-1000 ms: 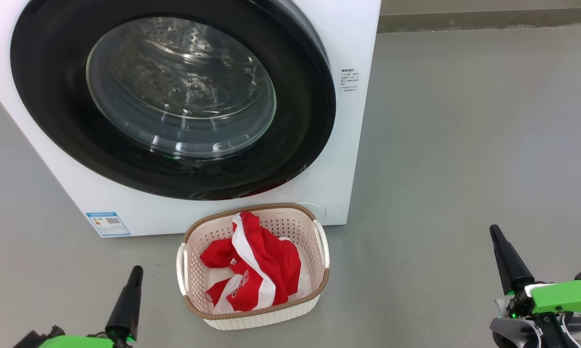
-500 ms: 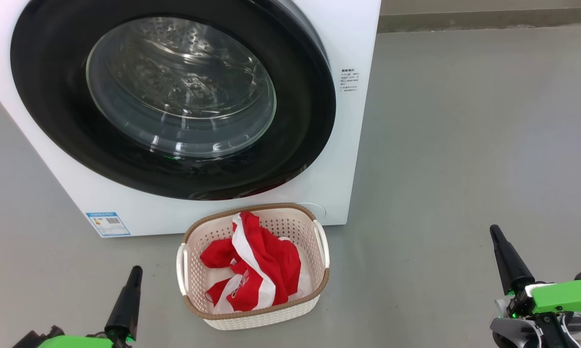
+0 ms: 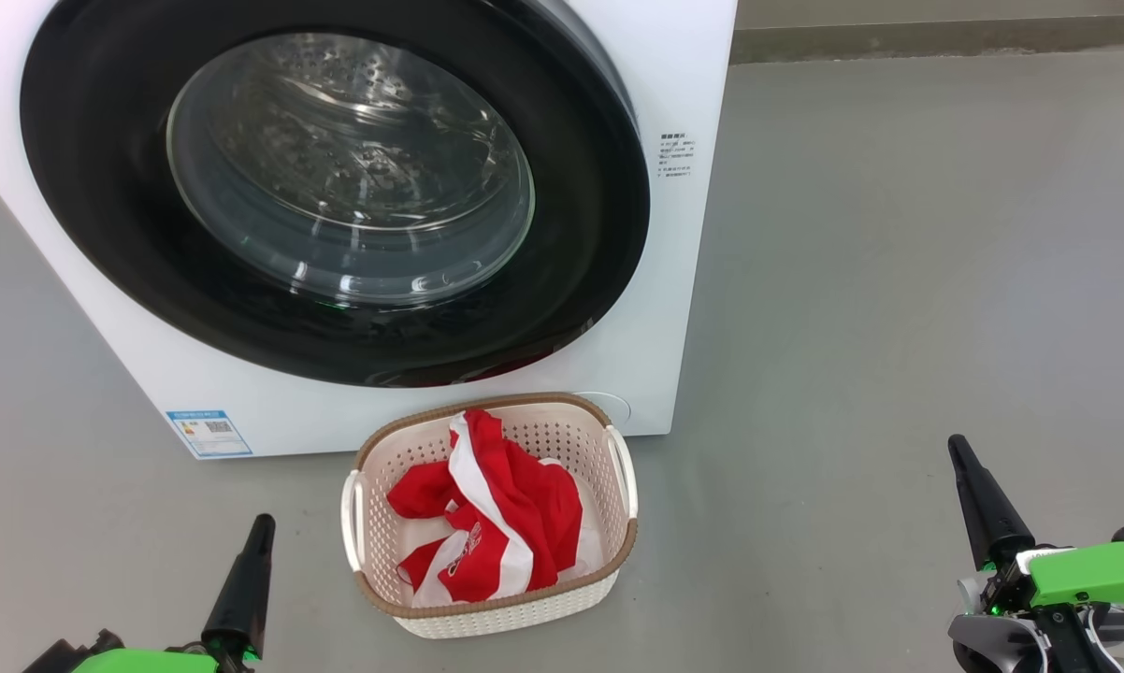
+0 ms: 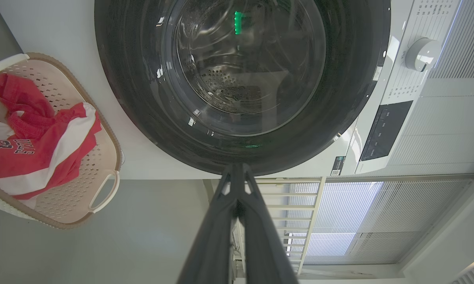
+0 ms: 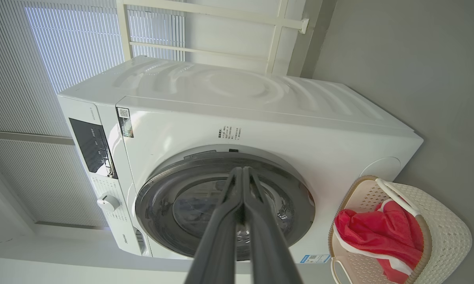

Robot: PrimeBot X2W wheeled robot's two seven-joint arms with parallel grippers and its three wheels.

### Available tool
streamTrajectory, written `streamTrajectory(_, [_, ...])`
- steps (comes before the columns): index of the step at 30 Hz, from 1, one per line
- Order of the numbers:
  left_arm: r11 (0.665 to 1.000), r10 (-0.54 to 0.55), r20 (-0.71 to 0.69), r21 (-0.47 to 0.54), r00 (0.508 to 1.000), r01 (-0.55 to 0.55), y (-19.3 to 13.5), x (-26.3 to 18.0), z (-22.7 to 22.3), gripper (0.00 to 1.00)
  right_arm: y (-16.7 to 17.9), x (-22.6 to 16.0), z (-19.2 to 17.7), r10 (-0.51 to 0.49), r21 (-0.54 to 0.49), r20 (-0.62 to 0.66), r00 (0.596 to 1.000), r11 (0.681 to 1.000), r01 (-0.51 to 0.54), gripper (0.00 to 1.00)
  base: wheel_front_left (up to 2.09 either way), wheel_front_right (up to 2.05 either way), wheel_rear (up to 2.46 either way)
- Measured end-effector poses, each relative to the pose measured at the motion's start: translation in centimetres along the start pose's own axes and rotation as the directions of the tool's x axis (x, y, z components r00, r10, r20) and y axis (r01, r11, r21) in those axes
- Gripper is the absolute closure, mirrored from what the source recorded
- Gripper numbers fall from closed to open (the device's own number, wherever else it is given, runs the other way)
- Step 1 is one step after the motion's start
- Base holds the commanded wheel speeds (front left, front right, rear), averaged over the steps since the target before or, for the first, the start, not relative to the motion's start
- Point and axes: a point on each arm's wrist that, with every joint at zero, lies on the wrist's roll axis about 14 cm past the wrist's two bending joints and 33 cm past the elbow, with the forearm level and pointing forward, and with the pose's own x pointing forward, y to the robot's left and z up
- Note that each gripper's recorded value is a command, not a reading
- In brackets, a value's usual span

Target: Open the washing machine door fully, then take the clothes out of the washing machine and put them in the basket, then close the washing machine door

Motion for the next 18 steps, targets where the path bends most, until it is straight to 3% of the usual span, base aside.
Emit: streamTrajectory(18, [1.000,0.000,0.003,-0.001,1.000,0.000,0.00,-0.01,0.09,1.00,0.00,0.00,0.01,0.000,0.001,0.000,1.000,1.000,0.000,1.00,0.00,0.00,0.00])
